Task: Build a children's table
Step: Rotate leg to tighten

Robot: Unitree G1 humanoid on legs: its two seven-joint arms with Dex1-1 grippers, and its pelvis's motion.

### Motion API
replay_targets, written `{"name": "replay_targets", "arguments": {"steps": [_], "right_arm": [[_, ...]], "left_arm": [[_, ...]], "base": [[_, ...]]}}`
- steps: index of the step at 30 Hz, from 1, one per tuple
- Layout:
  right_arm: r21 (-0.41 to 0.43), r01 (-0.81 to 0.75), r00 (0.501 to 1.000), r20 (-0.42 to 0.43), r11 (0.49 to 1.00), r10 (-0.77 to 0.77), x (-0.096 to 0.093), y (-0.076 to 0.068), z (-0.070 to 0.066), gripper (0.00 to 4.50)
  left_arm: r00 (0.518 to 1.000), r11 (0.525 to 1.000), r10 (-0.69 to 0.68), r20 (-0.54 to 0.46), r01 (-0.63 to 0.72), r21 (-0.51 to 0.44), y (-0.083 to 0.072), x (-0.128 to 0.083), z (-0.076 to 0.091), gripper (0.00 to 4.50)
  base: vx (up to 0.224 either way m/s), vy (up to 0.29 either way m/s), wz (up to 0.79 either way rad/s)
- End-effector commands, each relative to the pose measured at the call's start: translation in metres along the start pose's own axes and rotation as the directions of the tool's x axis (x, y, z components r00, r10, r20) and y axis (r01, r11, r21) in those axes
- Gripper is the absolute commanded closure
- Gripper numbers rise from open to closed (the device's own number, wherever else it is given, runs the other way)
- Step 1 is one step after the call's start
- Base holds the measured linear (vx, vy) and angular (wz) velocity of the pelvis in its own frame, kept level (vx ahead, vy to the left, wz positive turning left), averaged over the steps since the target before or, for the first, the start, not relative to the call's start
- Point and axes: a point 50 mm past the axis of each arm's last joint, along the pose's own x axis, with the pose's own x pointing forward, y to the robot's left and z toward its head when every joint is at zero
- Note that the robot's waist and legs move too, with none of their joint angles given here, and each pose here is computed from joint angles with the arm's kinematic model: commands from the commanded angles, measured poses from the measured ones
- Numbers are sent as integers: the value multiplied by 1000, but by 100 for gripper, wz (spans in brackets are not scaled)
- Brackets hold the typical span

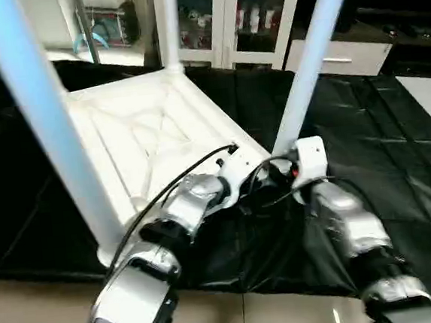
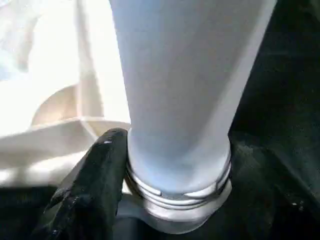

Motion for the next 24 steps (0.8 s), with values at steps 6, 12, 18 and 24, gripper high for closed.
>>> {"name": "replay_targets", "arguments": {"steps": [6,12,18,24], "right_arm": [[30,-257,958,136,966,251,-1,43,13,125],[-70,-257,938,223,964,267,-13,19,32,76],[-201,-417,892,95,886,441,-36,-11,31,17],[-299,-715,687,-135,631,714,-73,-27,22,4]], "left_arm": [[991,992,114,69,-118,47,14,-4,11,450],[992,994,-17,125,4,106,18,-18,5,450],[914,891,-402,61,375,257,4,-46,-19,450],[827,799,-562,9,540,265,4,-70,-27,450]], "base": [[0,0,0],[0,0,0],[0,0,0],[0,0,0]]}}
